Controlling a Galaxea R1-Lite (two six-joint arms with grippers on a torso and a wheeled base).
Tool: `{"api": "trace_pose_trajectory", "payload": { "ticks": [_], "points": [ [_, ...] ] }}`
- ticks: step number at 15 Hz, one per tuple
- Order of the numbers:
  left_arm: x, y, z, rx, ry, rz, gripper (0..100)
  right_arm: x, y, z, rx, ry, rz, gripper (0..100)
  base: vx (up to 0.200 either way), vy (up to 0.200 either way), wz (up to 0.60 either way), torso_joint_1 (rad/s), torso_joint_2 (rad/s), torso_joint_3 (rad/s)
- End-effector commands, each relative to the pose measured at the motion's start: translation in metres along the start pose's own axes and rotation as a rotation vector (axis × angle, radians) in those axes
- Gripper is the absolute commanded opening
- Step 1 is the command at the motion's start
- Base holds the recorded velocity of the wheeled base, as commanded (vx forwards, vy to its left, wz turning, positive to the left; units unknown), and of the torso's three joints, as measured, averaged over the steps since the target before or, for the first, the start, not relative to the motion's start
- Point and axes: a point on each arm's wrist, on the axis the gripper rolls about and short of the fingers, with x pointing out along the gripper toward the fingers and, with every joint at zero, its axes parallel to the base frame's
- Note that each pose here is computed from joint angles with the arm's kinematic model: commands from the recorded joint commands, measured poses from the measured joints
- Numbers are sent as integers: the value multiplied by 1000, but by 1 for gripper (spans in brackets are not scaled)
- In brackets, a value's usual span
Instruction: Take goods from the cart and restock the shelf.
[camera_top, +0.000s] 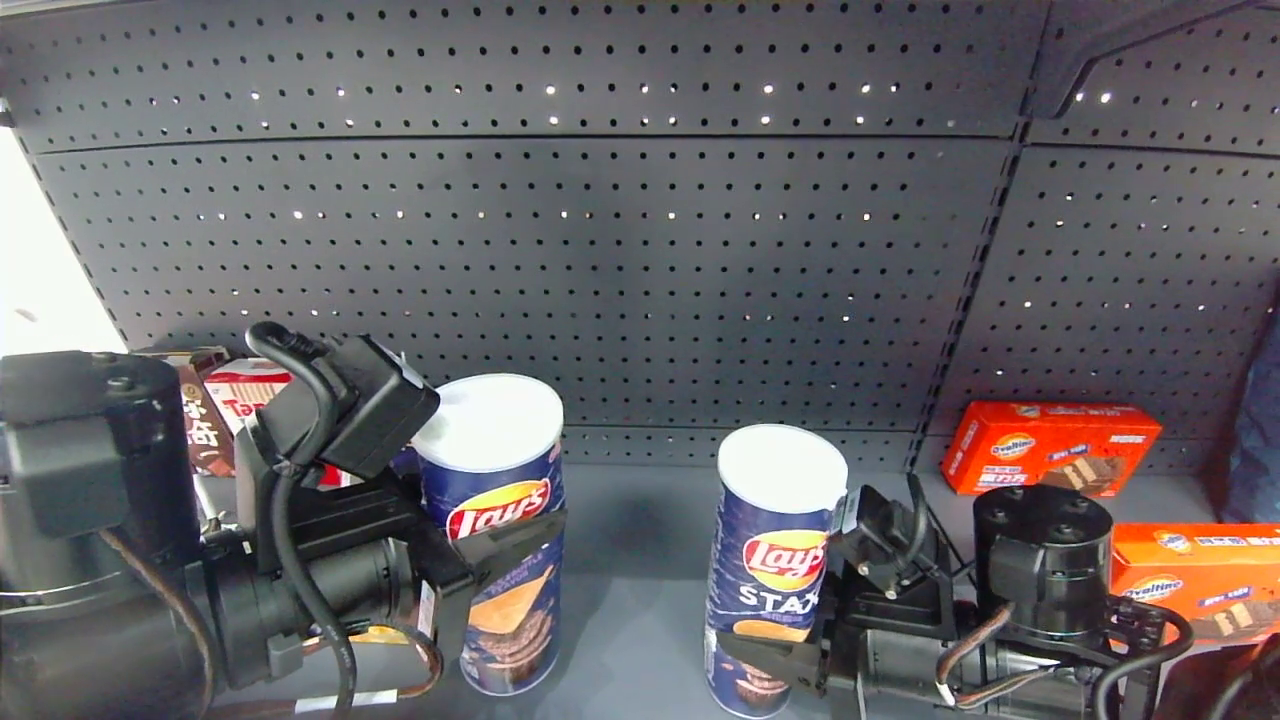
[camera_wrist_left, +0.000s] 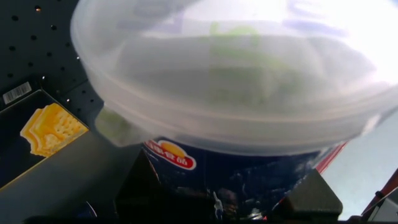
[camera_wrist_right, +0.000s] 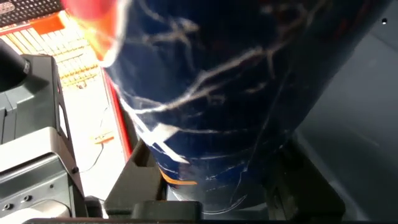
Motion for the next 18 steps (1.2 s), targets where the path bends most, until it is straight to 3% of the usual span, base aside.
{"api": "trace_pose_trajectory", "payload": {
  "ticks": [1, 8, 13, 18],
  "points": [
    [0, 0, 0, -1, 2, 2, 0, 1, 0, -3, 5, 12, 1, 100, 0, 0, 0, 0, 0, 0],
    [0, 0, -1, 0, 2, 0, 0, -16, 2, -4, 7, 9, -19, 100, 0, 0, 0, 0, 0, 0],
    [0, 0, -1, 0, 2, 0, 0, -60, 15, 10, -24, -77, -105, 100, 0, 0, 0, 0, 0, 0],
    [0, 0, 0, 2, -1, -1, 0, -95, 24, 40, -58, -200, -373, 100, 0, 0, 0, 0, 0, 0]
  ]
}}
